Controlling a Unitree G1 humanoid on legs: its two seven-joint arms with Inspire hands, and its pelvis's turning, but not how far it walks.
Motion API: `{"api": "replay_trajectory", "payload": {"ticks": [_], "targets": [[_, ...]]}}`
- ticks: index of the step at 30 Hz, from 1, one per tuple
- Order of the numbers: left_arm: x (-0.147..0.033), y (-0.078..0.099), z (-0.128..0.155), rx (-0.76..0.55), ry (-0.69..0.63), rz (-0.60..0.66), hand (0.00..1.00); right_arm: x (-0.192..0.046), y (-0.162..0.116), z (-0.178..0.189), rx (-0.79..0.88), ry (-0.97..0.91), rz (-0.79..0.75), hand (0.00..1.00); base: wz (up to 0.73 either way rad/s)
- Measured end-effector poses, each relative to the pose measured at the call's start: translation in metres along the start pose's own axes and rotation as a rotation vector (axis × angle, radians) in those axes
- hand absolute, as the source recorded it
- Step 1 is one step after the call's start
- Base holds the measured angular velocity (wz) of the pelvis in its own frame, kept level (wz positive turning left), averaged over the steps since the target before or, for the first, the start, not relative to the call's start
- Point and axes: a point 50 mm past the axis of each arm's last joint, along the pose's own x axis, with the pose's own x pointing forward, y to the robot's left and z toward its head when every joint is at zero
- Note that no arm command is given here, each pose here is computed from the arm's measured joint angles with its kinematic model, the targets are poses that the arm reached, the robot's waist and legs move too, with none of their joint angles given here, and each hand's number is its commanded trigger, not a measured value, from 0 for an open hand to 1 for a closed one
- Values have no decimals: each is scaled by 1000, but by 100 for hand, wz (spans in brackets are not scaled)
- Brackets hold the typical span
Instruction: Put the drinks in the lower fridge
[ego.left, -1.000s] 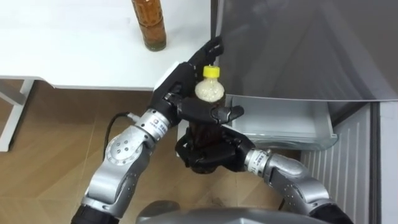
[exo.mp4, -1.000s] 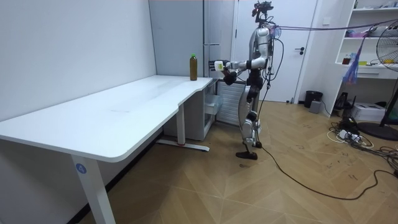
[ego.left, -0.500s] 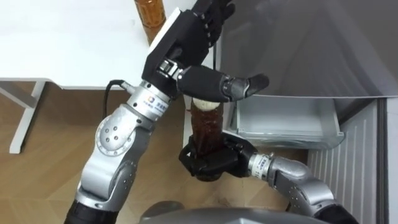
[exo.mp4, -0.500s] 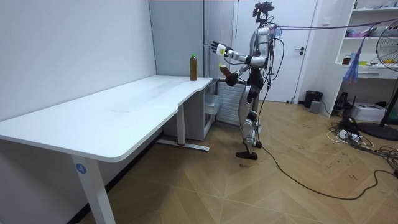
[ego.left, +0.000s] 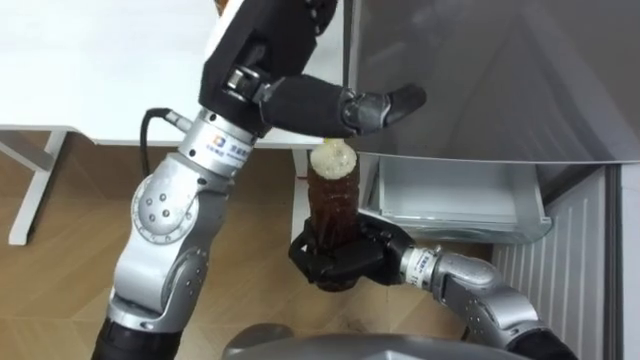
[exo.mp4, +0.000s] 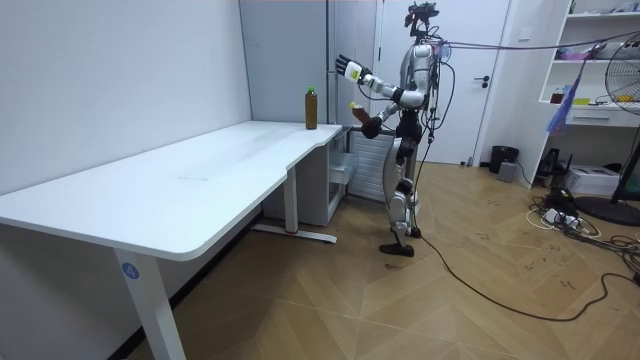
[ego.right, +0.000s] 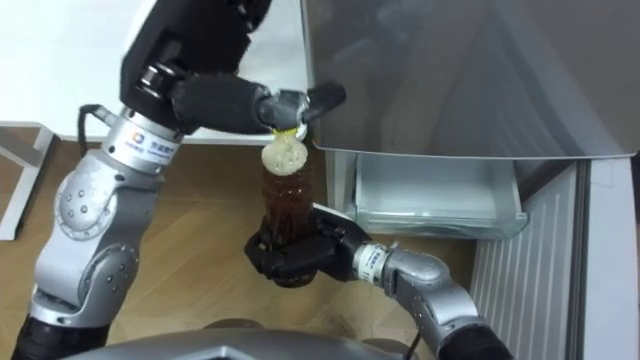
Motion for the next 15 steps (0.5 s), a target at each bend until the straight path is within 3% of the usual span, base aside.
{"api": "replay_trajectory", "payload": {"ticks": [8, 15], "targets": [[-10, 38, 29, 113, -131, 249, 0, -21, -9, -17, 57, 14, -86, 100, -2], [-28, 61, 38, 186, -161, 446, 0, -37, -18, -21, 71, 2, -171, 100, 1]]}}
